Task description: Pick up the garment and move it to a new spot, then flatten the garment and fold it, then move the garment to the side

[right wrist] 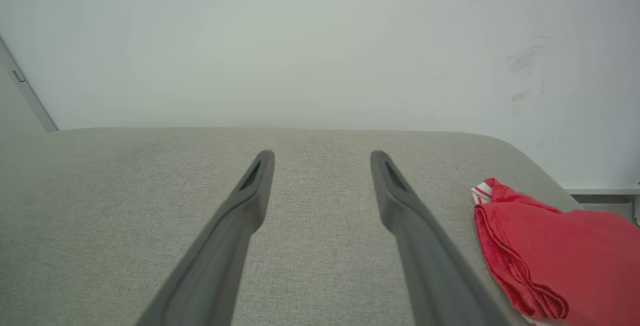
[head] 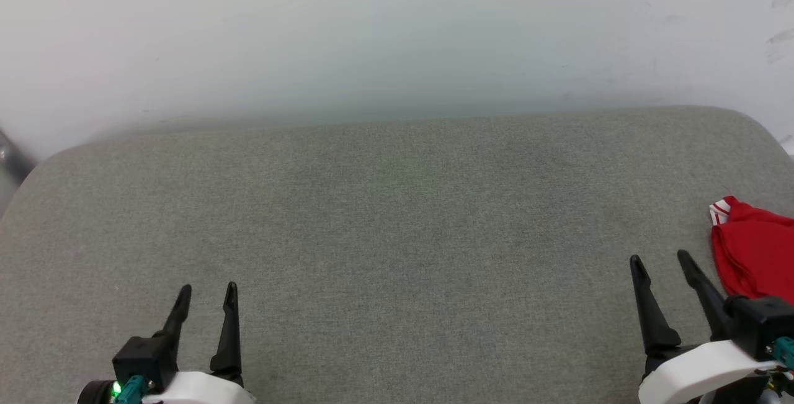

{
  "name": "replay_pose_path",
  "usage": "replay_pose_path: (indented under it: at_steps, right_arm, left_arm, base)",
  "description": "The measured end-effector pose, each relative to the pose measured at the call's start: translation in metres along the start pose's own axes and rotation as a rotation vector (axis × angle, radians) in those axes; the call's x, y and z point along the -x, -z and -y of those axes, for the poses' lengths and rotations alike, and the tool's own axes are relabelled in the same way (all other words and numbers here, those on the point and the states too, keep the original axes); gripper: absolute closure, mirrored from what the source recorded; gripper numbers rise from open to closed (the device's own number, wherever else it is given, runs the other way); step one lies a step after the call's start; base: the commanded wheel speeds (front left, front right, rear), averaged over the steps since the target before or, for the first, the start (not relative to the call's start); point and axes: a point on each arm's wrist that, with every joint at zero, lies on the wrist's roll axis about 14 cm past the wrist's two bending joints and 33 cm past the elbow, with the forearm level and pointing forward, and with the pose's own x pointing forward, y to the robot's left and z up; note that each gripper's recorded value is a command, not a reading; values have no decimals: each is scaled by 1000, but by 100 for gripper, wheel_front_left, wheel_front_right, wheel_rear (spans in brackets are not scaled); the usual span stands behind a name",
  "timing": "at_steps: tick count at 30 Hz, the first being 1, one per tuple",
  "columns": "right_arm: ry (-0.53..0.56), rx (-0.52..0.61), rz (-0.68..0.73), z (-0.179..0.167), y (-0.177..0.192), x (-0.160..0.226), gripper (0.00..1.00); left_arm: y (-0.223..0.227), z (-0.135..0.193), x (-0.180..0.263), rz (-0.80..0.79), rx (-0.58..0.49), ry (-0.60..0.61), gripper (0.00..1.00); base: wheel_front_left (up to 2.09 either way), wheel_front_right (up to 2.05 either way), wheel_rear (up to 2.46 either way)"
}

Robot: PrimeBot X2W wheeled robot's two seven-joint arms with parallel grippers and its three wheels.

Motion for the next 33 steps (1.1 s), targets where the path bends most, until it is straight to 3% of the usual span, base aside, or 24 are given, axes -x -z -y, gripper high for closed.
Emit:
replay_pose_path:
  at_steps: [1, 33]
  right_arm:
    - [1, -2, -11, 0, 3, 0, 100]
    - [7, -563, -46, 1, 27, -10, 100]
  left_arm:
    - [3, 0, 1, -10, 3, -2, 100]
    - [28, -12, -2, -137, 534, -121, 100]
  base:
    - [0, 0, 0]
    - [0, 0, 0]
